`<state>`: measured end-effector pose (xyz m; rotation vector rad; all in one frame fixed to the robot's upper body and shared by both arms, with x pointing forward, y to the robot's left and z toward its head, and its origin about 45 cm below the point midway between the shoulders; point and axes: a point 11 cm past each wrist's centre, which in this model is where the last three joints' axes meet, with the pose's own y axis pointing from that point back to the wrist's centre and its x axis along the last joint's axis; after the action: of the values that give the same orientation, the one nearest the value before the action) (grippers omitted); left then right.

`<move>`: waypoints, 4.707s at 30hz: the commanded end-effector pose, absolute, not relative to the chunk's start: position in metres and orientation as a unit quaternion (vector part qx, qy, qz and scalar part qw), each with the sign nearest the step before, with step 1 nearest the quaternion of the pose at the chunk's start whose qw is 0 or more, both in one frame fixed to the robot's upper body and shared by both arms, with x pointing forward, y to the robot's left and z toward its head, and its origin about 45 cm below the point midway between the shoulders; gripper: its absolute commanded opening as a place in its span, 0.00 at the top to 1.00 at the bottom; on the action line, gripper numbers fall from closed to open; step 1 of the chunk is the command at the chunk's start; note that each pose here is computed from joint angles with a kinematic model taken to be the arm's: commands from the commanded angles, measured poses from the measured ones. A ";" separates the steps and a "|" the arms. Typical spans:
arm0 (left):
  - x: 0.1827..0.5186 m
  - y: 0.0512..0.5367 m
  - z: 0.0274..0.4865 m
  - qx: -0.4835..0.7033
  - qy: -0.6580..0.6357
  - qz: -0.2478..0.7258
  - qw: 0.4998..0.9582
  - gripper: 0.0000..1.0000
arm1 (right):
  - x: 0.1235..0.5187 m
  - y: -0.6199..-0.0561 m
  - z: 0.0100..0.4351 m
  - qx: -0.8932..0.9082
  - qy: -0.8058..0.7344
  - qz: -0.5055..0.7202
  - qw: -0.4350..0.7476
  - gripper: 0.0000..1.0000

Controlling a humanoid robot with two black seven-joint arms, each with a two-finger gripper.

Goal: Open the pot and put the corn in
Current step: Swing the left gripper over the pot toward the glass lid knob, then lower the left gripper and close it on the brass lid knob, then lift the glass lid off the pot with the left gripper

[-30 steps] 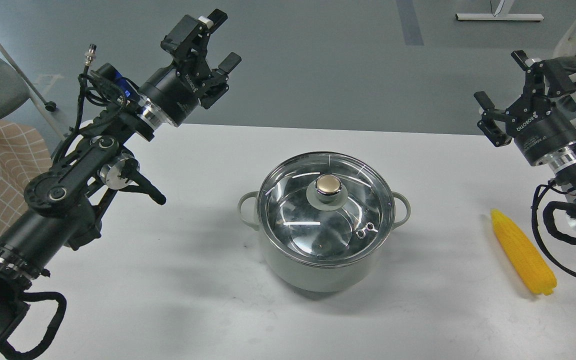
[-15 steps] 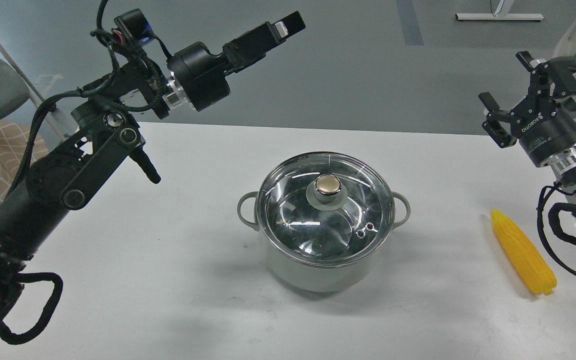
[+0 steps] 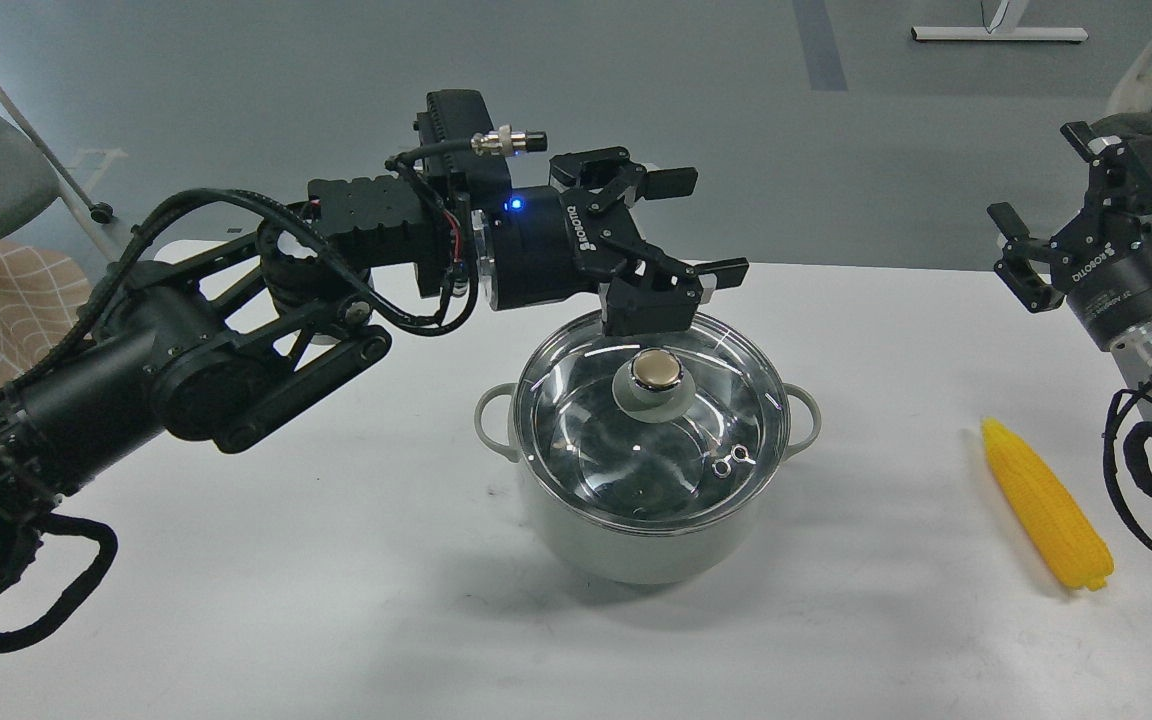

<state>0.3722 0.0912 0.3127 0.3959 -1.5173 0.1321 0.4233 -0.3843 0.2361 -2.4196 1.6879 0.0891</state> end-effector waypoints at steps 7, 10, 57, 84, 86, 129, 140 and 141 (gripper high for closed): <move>0.352 0.123 0.283 0.207 -0.684 0.032 0.699 0.03 | 0.422 -0.384 0.234 -0.816 0.569 0.032 0.096 0.01; 0.347 0.126 0.275 0.208 -0.676 0.030 0.706 0.03 | 0.423 -0.383 0.234 -0.816 0.569 0.033 0.095 0.01; 0.342 0.117 0.219 0.220 -0.614 0.042 0.757 0.18 | 0.420 -0.384 0.230 -0.816 0.570 0.037 0.093 0.01; 0.341 0.117 0.212 0.220 -0.605 0.050 0.764 0.29 | 0.419 -0.384 0.229 -0.816 0.570 0.037 0.093 0.01; 0.342 0.116 0.212 0.219 -0.603 0.051 0.765 0.29 | 0.419 -0.384 0.229 -0.816 0.570 0.037 0.093 0.01; 0.365 0.129 0.278 0.221 -0.675 0.059 0.702 0.67 | 0.419 -0.384 0.230 -0.817 0.568 0.036 0.094 0.01; 0.370 0.232 0.336 0.305 -0.718 0.083 0.621 0.67 | 0.419 -0.382 0.231 -0.818 0.567 0.036 0.094 0.01; 0.370 0.244 0.334 0.313 -0.713 0.090 0.621 0.67 | 0.418 -0.382 0.230 -0.818 0.567 0.037 0.094 0.01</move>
<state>0.3697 0.2173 0.3324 0.6694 -1.6407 0.1763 0.4185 -0.3824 0.2307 -2.4240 1.6812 0.1074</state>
